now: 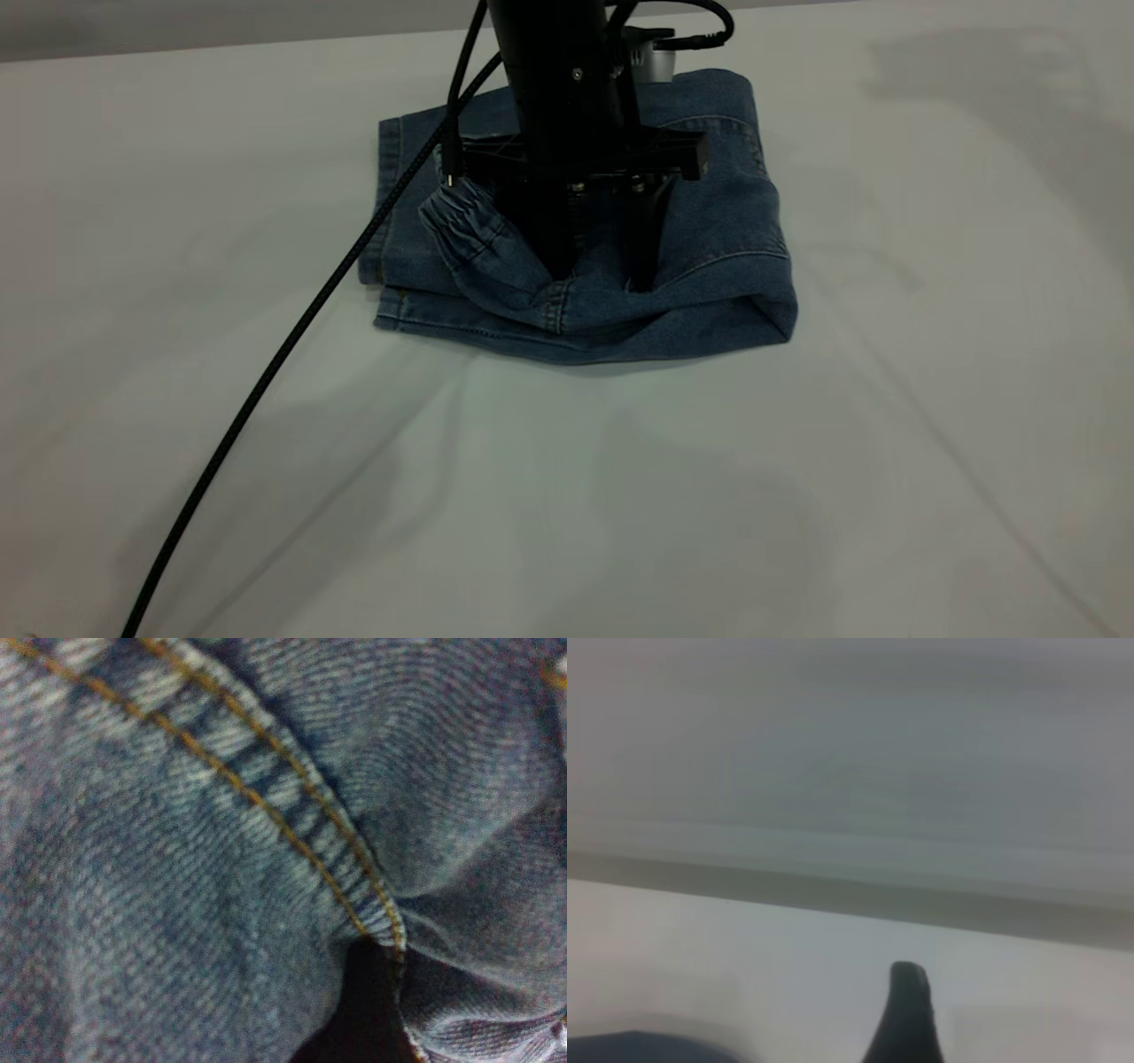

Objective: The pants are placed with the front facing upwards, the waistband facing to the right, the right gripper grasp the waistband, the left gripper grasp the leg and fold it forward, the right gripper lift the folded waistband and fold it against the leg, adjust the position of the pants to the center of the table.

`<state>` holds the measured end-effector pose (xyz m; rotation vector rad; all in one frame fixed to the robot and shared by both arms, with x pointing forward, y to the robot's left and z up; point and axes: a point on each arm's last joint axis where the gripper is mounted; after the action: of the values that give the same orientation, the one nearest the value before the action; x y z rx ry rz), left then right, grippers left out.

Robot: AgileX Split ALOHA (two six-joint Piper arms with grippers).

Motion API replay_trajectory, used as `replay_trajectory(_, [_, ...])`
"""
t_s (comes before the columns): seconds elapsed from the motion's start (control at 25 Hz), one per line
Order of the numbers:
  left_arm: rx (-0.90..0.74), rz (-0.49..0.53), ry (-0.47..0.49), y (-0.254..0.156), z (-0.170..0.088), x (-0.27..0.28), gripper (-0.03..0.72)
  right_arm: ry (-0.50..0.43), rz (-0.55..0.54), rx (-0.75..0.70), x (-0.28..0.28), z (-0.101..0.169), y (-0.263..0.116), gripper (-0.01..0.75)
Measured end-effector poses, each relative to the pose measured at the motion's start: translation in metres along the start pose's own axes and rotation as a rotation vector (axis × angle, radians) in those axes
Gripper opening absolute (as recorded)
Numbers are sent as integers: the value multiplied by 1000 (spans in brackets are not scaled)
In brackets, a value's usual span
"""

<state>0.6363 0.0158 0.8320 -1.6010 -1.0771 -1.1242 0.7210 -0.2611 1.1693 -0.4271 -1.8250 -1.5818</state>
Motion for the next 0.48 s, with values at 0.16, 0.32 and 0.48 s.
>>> replay_trajectory(0.16, [-4,1,-1,0,0,0,480,0,0,0,0,0,0,513])
replay_trajectory(0.32, [-27,-13,-3,-1,-2,7,480,0,0,1,0,0,0,513])
replay_trajectory(0.48, [-62,-64,-16,-2,-6,29,480,0,0,1,0,0,0,513])
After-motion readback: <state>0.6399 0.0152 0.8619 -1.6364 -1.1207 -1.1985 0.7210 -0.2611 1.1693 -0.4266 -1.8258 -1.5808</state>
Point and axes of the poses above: a point on each arm's last joint axis where the gripper is mounted, x pointing back along that axis away from the gripper, z along the wrist's bending axis when the last joint is at zero, y = z × x, and after that the axes turned 10 degrees about x, right-handed
